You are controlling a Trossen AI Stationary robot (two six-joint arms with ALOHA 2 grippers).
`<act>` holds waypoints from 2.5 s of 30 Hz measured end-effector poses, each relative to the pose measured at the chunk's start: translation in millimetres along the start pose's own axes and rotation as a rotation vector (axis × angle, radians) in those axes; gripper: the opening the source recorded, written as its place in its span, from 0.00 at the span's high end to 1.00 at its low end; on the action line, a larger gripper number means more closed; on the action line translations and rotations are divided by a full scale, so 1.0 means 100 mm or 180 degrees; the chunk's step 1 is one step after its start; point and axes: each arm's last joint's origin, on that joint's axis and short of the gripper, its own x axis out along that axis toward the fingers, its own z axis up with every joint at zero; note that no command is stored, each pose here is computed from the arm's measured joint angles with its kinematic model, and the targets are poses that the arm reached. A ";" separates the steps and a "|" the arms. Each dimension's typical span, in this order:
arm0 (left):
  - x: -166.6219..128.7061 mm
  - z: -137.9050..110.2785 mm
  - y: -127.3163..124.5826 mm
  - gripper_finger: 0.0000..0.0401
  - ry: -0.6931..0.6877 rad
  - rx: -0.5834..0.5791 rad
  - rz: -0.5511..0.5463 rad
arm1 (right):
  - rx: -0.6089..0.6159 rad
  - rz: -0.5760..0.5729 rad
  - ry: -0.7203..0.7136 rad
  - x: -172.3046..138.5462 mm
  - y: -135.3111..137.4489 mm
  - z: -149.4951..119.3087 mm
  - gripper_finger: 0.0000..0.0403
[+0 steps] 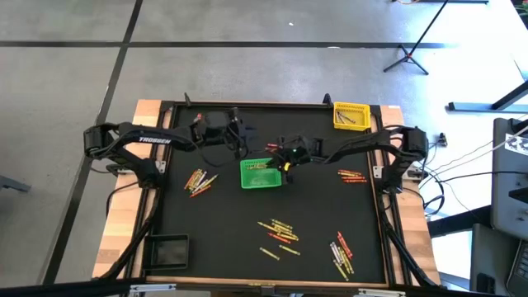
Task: Sort crayons
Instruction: Put the green crayon into the green bin, then put the orange crayon into the black bin
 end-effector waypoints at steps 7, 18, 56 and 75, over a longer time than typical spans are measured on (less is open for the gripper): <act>0.00 0.02 -0.04 0.68 -0.0036 0.0034 -0.0029 | -0.0104 -0.0027 0.0039 0.01 -0.01 0.01 0.78; 0.00 0.00 -0.04 0.68 0.0035 0.0030 0.0011 | -0.0127 -0.0570 0.0358 -0.52 -0.12 0.09 0.63; 0.00 0.02 -0.03 0.68 -0.0011 0.0034 0.0032 | 0.0875 -0.0542 0.0595 -0.20 -0.95 -0.81 0.62; 0.00 0.02 -0.03 0.68 -0.0010 0.0033 0.0032 | 0.0723 -0.0656 0.0841 -0.22 -0.95 -0.86 0.95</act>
